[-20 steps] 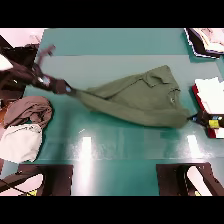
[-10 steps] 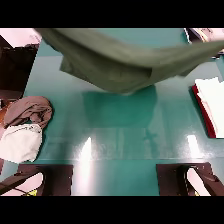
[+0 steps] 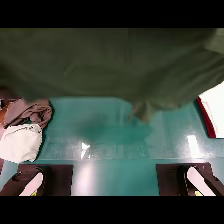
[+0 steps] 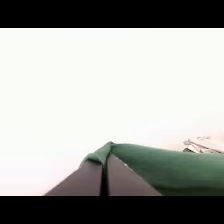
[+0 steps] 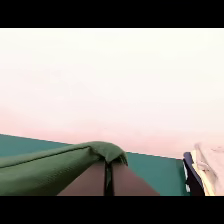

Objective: Fold the shirts.

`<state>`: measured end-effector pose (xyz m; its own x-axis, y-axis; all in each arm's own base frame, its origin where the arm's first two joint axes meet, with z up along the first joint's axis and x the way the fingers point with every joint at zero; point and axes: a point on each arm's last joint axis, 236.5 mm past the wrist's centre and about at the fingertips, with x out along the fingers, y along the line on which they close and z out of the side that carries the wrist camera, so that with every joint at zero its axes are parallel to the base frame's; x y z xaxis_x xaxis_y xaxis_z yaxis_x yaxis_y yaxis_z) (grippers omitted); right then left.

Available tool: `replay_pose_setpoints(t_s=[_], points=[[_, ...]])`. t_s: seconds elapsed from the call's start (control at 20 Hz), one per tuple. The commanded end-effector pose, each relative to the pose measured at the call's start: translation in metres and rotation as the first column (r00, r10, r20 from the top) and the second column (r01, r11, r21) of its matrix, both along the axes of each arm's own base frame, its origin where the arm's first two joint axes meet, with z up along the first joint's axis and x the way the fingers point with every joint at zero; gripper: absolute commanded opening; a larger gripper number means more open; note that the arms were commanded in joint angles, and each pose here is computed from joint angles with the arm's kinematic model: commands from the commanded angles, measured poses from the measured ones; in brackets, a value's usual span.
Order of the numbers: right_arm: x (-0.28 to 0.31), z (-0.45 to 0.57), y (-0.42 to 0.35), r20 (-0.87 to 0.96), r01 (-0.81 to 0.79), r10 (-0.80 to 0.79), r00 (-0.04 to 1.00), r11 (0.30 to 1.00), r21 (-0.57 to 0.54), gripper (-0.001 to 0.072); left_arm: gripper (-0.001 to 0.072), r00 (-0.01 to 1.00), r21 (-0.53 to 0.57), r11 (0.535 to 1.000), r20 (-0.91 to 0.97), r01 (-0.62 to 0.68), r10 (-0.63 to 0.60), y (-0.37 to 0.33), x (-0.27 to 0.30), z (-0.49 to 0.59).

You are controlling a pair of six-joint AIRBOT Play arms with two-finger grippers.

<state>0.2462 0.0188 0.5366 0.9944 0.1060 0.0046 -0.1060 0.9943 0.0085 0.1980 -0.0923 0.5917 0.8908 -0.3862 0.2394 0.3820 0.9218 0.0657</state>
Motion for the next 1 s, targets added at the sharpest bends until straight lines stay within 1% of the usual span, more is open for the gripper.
replay_pose_setpoints(t_s=[0.0, 0.05, 0.15, 0.25, 0.3, 0.35, 0.4, 0.5, 0.55, 0.6, 0.65, 0.7, 0.75, 0.85, 0.95], points=[[0.006, -0.028, -0.021, -0.080, 0.074, -0.071, 0.994, 0.996, 0.040, 0.0011, 0.0021, 0.982, 0.000, 0.999, -0.185, -0.037, 0.037, 0.010, 0.030, -0.049], [0.016, -0.047, -0.028, -0.139, 0.077, -0.068, 0.988, 0.995, 0.063, 0.0010, 0.0021, 0.954, 0.007, 0.999, -0.298, -0.039, 0.040, 0.012, 0.058, -0.085], [0.042, -0.094, -0.041, -0.310, 0.068, -0.026, 0.950, 0.990, 0.126, 0.0010, 0.0021, 0.845, 0.008, 0.999, -0.533, -0.032, 0.031, 0.016, 0.109, -0.169], [0.071, -0.146, -0.043, -0.492, 0.033, 0.069, 0.868, 0.980, 0.197, 0.0010, 0.0022, 0.683, 0.003, 1.000, -0.731, -0.018, 0.015, 0.017, 0.147, -0.256], [0.088, -0.173, -0.040, -0.572, 0.017, 0.123, 0.811, 0.972, 0.234, 0.0010, 0.0022, 0.603, -0.005, 1.000, -0.798, -0.014, 0.005, 0.018, 0.163, -0.295], [0.103, -0.200, -0.039, -0.646, 0.031, 0.144, 0.750, 0.967, 0.251, 0.0010, 0.0022, 0.537, -0.017, 1.000, -0.843, -0.012, -0.008, 0.017, 0.177, -0.326], [0.120, -0.232, -0.042, -0.724, 0.059, 0.131, 0.678, 0.971, 0.231, 0.0011, 0.0022, 0.473, -0.021, 1.000, -0.881, -0.014, -0.012, 0.019, 0.192, -0.357], [0.149, -0.295, -0.045, -0.847, 0.104, 0.072, 0.527, 0.984, 0.148, 0.0011, 0.0022, 0.379, -0.034, 0.999, -0.925, -0.023, -0.023, 0.021, 0.220, -0.402], [0.165, -0.323, -0.044, -0.884, 0.102, 0.040, 0.466, 0.990, 0.099, 0.0011, 0.0022, 0.359, -0.038, 0.999, -0.933, -0.036, -0.023, 0.023, 0.235, -0.420], [0.181, -0.346, -0.042, -0.902, 0.097, 0.009, 0.431, 0.994, 0.056, 0.0010, 0.0022, 0.357, -0.035, 0.999, -0.934, -0.041, -0.018, 0.026, 0.253, -0.437], [0.199, -0.365, -0.039, -0.907, 0.088, -0.015, 0.420, 0.996, 0.024, 0.0010, 0.0022, 0.376, -0.029, 0.999, -0.927, -0.041, -0.011, 0.028, 0.271, -0.450], [0.221, -0.383, -0.037, -0.904, 0.089, -0.039, 0.427, 0.996, -0.001, 0.0011, 0.0022, 0.404, -0.033, 0.999, -0.915, -0.044, -0.012, 0.029, 0.288, -0.458], [0.243, -0.398, -0.034, -0.894, 0.103, -0.049, 0.445, 0.995, -0.003, 0.0010, 0.0022, 0.443, -0.043, 0.998, -0.896, -0.051, -0.016, 0.030, 0.306, -0.463], [0.278, -0.424, -0.030, -0.877, 0.141, -0.052, 0.478, 0.990, 0.018, 0.0010, 0.0022, 0.530, -0.072, 0.994, -0.848, -0.080, -0.018, 0.033, 0.338, -0.463], [0.304, -0.442, -0.031, -0.856, 0.172, -0.054, 0.514, 0.984, 0.041, 0.0010, 0.0022, 0.593, -0.085, 0.989, -0.805, -0.124, 0.006, 0.042, 0.362, -0.463]])
